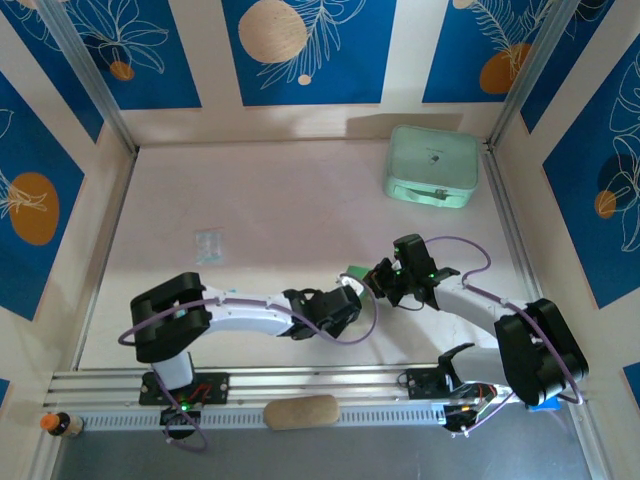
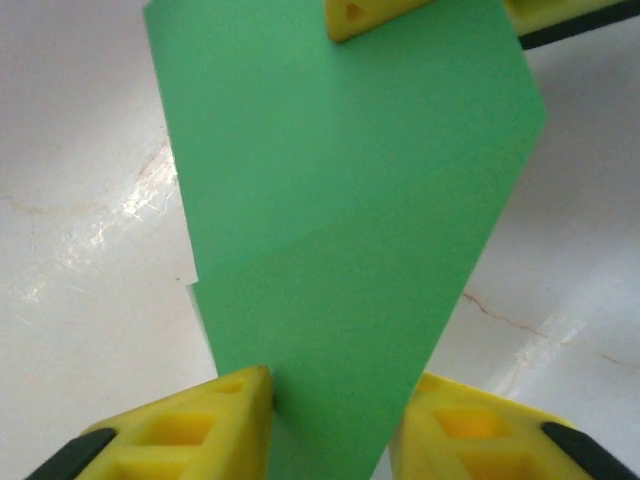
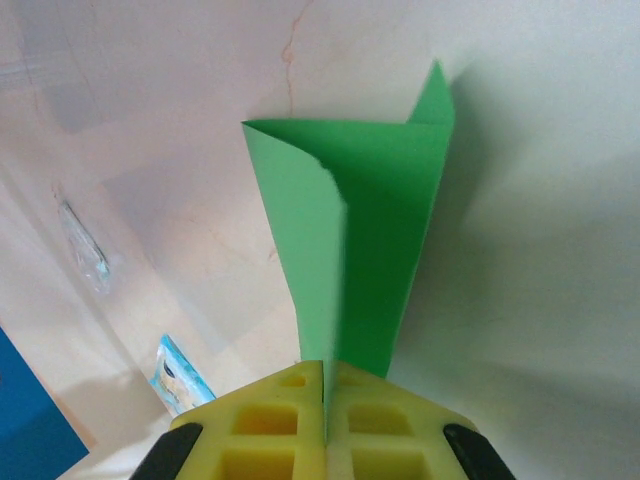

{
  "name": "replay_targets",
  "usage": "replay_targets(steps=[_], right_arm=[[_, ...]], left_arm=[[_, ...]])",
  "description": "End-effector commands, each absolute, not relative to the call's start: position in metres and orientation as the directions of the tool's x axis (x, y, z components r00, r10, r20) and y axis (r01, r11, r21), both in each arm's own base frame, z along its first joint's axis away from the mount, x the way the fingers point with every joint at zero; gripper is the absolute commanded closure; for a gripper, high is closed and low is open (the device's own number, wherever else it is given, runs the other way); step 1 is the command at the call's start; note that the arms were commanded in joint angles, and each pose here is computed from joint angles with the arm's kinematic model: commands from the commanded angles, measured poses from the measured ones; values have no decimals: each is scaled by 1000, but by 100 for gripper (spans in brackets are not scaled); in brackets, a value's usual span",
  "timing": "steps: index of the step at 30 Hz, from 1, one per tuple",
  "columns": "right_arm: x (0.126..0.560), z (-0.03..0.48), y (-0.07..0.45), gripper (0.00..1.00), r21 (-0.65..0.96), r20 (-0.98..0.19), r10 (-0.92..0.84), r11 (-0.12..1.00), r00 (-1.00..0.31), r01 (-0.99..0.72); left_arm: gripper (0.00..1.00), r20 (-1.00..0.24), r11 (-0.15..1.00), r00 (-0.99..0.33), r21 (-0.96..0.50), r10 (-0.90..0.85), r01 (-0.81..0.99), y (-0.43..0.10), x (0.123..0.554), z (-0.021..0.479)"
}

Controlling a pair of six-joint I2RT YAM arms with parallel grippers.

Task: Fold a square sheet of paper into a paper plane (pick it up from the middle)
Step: Fold the wing for the fifth time at the center of the table.

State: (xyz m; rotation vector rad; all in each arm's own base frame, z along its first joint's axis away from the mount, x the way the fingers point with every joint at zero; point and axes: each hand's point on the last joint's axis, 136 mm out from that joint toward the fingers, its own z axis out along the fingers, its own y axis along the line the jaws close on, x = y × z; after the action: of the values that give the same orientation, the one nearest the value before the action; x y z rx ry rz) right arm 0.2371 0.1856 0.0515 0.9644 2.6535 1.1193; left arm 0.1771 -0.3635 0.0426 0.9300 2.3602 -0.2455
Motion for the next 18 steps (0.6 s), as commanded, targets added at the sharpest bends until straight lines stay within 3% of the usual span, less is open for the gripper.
replay_targets(steps=[1,18], right_arm=[[235,53,186,100,666,151,595,528,-789,526],[235,54,186,100,668,152,595,527,-789,526]], left_arm=[[70,-569,728,-560,103,602,678,-362,177,42],[80,-560,729,-559,123,611,674,-359,174,40]])
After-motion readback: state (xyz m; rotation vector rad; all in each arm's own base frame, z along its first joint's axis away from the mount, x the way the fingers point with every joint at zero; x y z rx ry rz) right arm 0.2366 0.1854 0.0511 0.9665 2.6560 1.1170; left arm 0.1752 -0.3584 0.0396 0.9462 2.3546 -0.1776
